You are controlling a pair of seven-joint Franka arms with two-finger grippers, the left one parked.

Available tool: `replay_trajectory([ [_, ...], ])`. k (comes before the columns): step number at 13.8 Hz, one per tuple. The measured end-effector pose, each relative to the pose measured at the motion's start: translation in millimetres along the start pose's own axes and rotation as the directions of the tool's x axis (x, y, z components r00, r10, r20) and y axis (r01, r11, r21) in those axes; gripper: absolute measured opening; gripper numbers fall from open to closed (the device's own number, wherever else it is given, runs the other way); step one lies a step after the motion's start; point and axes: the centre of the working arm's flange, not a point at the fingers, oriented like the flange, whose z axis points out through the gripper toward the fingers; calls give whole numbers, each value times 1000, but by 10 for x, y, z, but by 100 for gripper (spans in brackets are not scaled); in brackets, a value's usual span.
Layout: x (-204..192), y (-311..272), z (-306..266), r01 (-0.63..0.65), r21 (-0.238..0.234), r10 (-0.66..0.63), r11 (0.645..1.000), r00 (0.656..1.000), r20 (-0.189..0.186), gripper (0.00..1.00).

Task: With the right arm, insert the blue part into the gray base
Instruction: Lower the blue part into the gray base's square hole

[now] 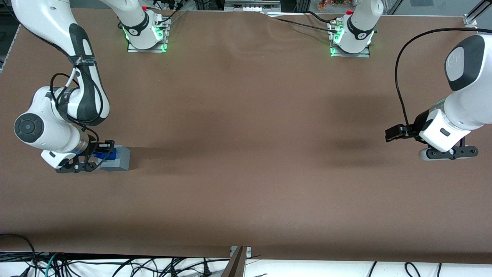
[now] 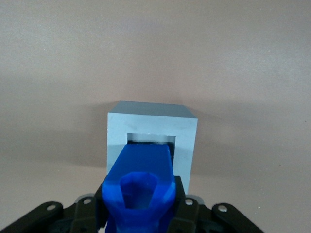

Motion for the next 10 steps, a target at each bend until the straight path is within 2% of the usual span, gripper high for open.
replay_trajectory([
  [10, 20, 4, -16, 0, -2, 0, 1000, 1000, -18, 50],
])
